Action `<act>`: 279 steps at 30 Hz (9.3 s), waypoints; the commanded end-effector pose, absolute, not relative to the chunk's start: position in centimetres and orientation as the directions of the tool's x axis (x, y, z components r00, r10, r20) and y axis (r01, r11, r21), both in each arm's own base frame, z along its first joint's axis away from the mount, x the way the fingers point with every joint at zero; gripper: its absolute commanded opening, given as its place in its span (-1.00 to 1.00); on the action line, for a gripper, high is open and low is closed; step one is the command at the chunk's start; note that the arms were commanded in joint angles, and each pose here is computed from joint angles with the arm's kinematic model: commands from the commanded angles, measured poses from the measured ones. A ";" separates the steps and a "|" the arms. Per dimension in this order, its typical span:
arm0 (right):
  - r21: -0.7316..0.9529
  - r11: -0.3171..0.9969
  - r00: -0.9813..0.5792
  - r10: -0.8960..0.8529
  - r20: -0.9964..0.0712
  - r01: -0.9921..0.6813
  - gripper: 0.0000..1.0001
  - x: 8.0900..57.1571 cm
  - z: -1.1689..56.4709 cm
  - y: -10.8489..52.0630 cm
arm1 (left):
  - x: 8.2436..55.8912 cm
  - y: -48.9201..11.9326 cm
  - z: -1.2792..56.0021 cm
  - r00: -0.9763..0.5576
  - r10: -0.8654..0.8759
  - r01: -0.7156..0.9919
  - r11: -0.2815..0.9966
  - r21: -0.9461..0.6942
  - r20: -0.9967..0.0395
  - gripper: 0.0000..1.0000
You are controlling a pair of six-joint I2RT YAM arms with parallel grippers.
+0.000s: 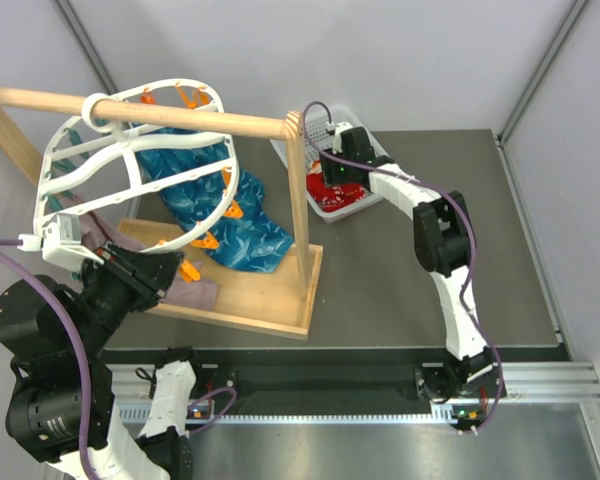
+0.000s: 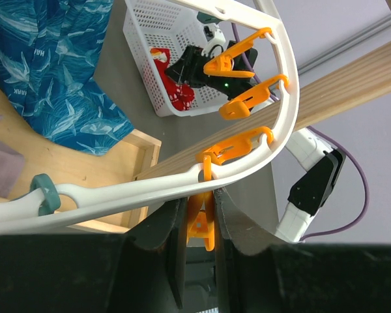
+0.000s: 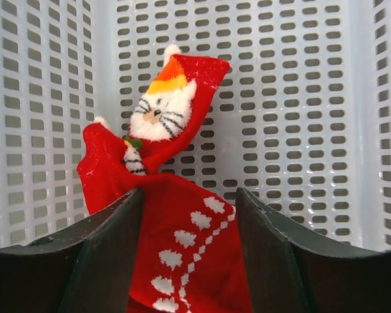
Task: Clip the socks to the hanger
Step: Adjust the sock in the bin, then pick up the sock from the bin, then clamp the sock onto the hanger, then open the clamp at the hanger.
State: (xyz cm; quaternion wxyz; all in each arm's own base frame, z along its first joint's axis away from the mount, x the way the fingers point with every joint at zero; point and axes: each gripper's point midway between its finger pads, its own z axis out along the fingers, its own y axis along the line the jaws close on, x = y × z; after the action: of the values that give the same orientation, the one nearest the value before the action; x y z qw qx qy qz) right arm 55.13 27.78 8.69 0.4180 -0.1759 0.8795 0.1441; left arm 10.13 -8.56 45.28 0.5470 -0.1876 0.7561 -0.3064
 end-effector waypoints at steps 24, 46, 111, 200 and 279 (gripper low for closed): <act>0.121 0.819 -0.471 -0.195 -0.861 -0.561 0.07 52.6 15.2 31.3 | 9.8 -8.6 45.0 -0.334 -0.616 0.048 0.744 -0.666 -0.713 -1.00; 0.056 0.869 -0.489 -0.222 -0.843 -0.491 -0.64 56.0 10.4 31.3 | 10.0 -8.4 44.8 -0.334 -0.616 0.036 0.748 -0.663 -0.714 -1.00; 0.902 0.129 -0.783 0.456 -0.424 -0.413 -1.00 6.7 41.0 40.6 | 9.3 -9.6 44.2 -0.357 -0.648 0.068 0.700 -0.711 -0.673 -1.00; 0.651 0.347 -0.638 0.167 -0.751 -0.675 0.40 5.3 32.3 42.0 | 0.1 -4.6 45.0 0.026 -0.505 0.072 0.862 -0.502 -0.863 0.00; -0.090 0.398 0.227 0.311 -0.923 -0.913 0.18 12.7 50.3 45.4 | 4.8 -14.0 54.5 -0.359 -0.642 0.727 0.262 -0.635 -0.677 -0.01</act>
State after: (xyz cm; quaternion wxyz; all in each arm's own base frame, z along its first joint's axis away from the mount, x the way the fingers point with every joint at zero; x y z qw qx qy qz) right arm 12.86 46.35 45.83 0.6862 -0.3714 0.4875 0.3919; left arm 5.33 -14.43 52.72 0.5513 0.0467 0.5876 -0.5904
